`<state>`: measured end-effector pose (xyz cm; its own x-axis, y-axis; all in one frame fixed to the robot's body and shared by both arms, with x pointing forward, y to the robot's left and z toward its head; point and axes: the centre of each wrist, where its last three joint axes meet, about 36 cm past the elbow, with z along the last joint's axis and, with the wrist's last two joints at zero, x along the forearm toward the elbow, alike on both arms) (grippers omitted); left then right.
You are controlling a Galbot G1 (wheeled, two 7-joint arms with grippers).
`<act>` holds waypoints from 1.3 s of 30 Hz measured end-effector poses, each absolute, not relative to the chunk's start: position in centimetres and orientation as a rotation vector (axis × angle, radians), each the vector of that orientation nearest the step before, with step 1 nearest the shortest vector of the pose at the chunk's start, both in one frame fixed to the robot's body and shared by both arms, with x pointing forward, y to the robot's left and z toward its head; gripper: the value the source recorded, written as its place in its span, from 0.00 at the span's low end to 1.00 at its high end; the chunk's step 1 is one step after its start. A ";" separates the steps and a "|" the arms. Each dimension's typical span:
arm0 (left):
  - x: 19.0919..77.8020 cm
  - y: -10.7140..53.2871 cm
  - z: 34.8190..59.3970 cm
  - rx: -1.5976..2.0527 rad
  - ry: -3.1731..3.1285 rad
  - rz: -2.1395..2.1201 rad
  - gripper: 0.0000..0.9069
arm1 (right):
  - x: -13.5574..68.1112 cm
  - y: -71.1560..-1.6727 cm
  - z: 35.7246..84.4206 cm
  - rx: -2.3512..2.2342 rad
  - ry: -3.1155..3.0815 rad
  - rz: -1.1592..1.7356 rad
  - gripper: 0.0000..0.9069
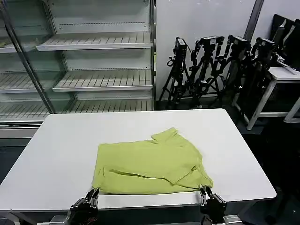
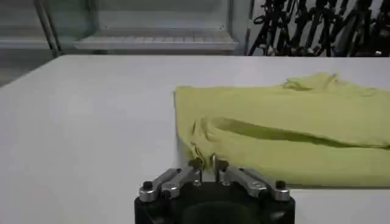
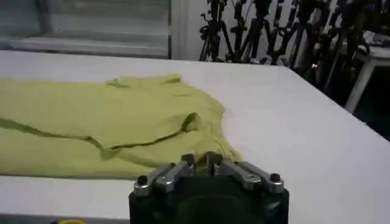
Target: Fold and organize the clothes.
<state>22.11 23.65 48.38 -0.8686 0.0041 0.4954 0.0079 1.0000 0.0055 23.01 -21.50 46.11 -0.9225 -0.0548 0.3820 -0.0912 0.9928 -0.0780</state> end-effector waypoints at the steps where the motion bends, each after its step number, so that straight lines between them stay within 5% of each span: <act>1: 22.0 23.7 48.8 -0.005 -2.630 -0.018 1.00 | 22.8 -21.5 46.4 0.104 -2.758 0.143 1.00; 15: 23.0 24.7 53.0 0.043 -2.778 -0.081 1.00 | 24.5 -22.1 49.6 0.095 -2.905 0.205 1.00; 39: 38.1 25.5 47.2 -0.063 -2.772 -0.128 1.00 | 44.4 -18.8 46.4 0.113 -2.876 0.175 1.00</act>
<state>38.10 25.53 47.23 -0.9329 0.0270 0.3592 0.0601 0.9949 0.0812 44.38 -18.81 46.39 -0.9639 -0.0617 0.2589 -0.0926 0.9897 -0.1088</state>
